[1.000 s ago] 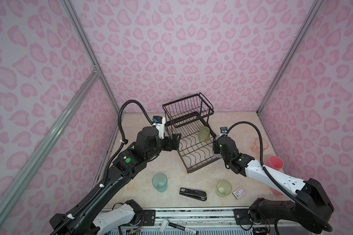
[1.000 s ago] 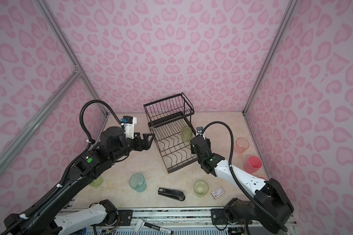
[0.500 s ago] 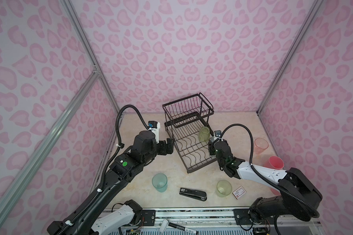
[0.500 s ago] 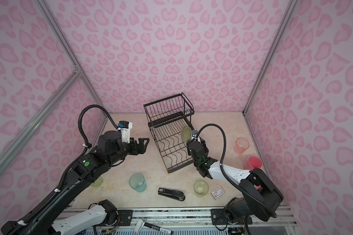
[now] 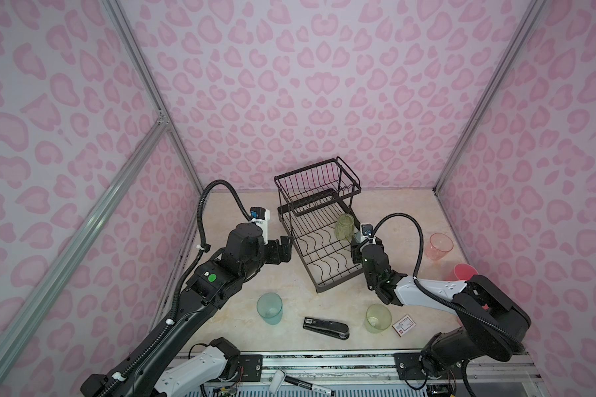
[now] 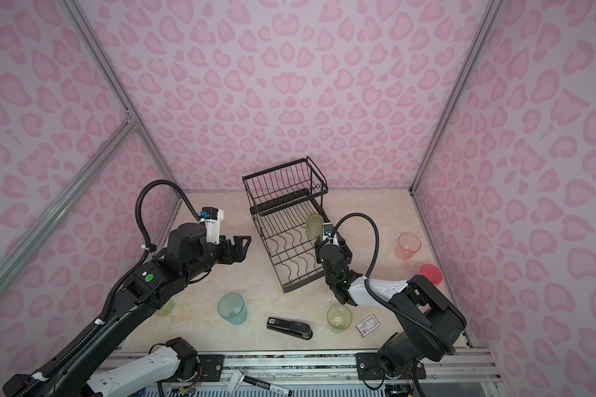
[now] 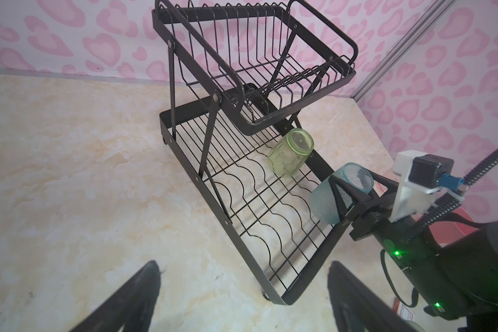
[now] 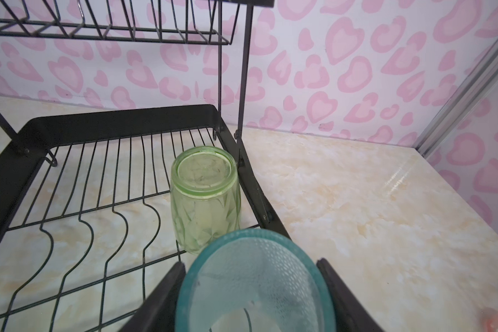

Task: Load cups into a dish rack
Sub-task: Place the cup upside down at the dish rack, then pick up the cup from the bottom-left of the table.

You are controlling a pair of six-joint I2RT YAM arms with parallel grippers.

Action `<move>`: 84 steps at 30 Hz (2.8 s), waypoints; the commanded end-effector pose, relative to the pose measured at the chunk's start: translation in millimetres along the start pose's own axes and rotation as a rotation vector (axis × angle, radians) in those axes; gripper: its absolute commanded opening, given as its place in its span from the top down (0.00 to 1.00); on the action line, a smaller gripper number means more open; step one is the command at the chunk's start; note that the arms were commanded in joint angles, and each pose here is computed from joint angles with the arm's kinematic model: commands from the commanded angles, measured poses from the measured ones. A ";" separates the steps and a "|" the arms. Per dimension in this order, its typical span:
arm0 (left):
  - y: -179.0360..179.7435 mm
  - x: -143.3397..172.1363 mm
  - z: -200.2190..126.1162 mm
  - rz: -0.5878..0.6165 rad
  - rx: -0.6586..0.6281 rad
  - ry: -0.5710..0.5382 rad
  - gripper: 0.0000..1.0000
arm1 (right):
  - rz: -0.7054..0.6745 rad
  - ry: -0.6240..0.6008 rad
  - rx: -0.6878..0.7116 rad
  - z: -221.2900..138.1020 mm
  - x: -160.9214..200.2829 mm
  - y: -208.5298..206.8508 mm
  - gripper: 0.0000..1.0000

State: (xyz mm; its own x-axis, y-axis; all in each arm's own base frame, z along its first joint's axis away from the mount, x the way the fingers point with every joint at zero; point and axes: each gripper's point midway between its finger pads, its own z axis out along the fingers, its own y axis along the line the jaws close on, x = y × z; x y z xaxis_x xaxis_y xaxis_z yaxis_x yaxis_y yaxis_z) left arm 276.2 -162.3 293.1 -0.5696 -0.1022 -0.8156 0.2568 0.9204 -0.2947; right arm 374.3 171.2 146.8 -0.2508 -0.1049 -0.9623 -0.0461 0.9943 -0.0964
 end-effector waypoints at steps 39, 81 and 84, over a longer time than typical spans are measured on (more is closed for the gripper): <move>48.3 40.1 -24.3 -0.052 -0.192 0.072 0.03 | 0.087 -0.031 -0.001 -31.4 -32.1 -31.8 0.09; 27.4 168.4 -39.7 -0.210 -0.242 0.584 0.37 | 0.215 0.422 0.103 -36.7 18.5 -87.4 0.24; 21.0 169.1 -36.1 -0.214 -0.251 0.582 0.40 | 0.225 0.420 0.106 -37.4 20.1 -87.9 0.24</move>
State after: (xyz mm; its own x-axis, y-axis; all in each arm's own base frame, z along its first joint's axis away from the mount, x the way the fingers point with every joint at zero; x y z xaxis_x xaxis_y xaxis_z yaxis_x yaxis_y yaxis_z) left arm 151.3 -141.8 161.6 -0.9460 -0.0857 -0.3126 -0.0158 0.9754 -0.2197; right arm 337.4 84.2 145.6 -0.6179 0.1259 -0.7761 0.1279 0.9900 0.0588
